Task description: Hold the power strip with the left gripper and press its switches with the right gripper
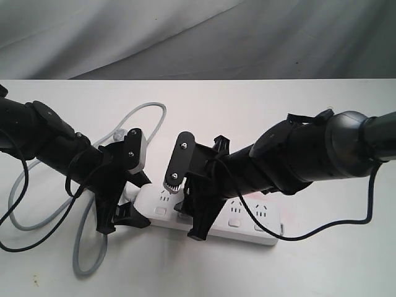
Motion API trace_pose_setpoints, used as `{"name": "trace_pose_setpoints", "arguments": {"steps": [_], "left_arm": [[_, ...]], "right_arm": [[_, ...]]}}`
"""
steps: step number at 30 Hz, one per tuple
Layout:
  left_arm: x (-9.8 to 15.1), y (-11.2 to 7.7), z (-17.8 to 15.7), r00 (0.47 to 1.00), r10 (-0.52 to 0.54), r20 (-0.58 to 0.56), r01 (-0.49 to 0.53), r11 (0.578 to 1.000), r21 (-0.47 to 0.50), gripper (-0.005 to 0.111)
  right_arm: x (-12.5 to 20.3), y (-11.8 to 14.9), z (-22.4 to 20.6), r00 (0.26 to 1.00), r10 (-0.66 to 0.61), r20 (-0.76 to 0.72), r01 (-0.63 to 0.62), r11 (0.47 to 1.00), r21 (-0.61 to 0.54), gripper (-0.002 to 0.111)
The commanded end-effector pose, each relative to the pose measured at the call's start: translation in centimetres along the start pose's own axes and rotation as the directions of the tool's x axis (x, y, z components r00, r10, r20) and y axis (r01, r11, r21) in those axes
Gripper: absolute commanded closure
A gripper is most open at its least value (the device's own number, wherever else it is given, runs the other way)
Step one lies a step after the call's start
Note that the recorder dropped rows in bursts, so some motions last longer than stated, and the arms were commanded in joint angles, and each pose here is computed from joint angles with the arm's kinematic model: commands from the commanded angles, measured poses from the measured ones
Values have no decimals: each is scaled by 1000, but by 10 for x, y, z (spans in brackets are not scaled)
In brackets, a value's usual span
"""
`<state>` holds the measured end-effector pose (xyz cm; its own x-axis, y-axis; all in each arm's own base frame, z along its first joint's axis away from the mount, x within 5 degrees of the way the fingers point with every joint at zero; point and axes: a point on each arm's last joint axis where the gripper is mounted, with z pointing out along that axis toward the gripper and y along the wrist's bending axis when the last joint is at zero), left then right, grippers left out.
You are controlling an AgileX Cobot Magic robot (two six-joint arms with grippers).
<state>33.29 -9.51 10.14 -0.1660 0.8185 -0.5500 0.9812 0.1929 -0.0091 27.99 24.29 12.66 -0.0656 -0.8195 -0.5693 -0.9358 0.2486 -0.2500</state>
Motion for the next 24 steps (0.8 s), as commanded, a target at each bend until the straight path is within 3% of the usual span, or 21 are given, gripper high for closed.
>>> {"name": "trace_pose_setpoints", "arguments": {"steps": [1, 15, 24], "left_arm": [[-1, -2, 1, 1000, 13, -3, -13, 1000, 17, 41], [-1, -2, 1, 1000, 13, -3, -13, 1000, 17, 41], [-1, -2, 1, 1000, 13, -3, -13, 1000, 17, 41]], "right_arm": [[7, 6, 5, 1000, -5, -22, 4, 1000, -30, 49], [27, 18, 18, 996, 23, -85, -29, 997, -76, 49], [18, 13, 7, 998, 23, -51, -25, 998, -50, 49]]}}
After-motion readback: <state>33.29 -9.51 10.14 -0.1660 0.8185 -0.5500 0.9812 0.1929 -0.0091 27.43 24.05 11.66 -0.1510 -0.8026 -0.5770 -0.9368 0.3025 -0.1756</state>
